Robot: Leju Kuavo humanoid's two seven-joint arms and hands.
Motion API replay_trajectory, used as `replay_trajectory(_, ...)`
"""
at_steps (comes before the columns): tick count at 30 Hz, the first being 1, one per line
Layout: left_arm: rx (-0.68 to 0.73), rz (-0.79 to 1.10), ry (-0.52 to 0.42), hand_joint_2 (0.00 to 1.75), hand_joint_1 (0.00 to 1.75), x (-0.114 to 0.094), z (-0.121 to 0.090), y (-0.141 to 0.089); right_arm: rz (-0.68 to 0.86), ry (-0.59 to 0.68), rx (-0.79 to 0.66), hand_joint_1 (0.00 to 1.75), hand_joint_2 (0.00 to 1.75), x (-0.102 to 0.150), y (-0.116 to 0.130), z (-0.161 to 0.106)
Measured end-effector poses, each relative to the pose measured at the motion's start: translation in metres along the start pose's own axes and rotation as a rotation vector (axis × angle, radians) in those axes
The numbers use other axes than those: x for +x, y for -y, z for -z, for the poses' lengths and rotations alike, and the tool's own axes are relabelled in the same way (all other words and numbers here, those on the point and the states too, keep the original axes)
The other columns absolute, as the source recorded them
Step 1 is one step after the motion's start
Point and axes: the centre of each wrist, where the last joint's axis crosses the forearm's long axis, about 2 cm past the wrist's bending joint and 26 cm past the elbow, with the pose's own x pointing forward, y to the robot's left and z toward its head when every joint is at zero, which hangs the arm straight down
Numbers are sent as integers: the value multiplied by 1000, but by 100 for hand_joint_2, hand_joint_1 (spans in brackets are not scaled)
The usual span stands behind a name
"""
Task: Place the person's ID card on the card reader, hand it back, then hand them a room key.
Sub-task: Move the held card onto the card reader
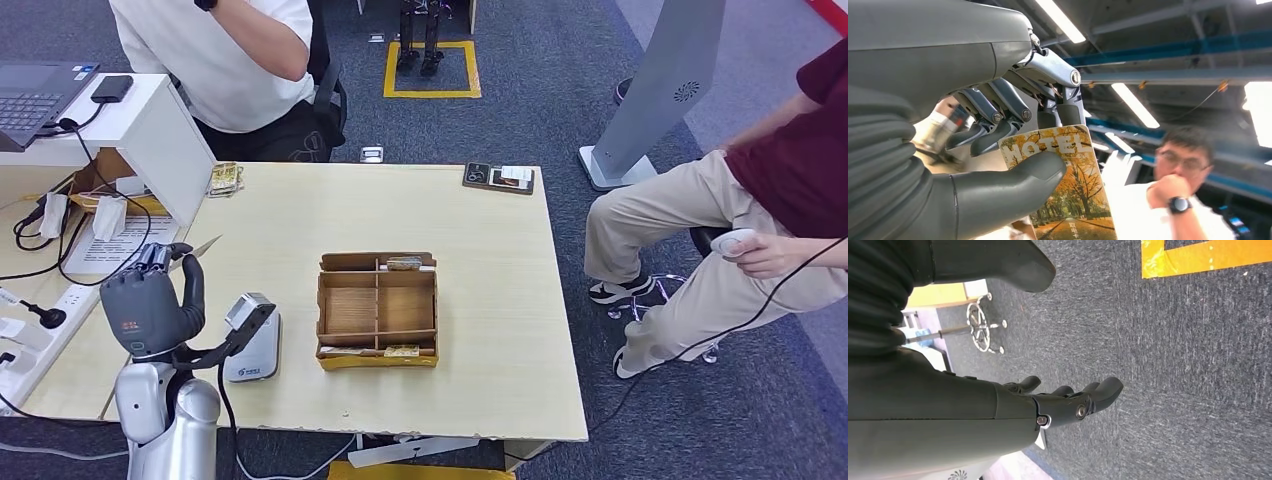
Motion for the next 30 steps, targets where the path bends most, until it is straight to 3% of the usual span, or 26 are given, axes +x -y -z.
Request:
replay_trajectory(8, -117, 71, -156, 175, 175, -10, -34, 4, 17, -6, 2, 0, 175, -2, 0, 0)
replay_trajectory(16, -217, 103, -159, 175, 175, -13, -69, 4, 30, -5, 2, 0, 175, -4, 0, 0)
replay_trajectory(30, -366, 151, -197, 175, 175, -4, -100, 19, 41, -9, 1, 0, 175, -5, 0, 0)
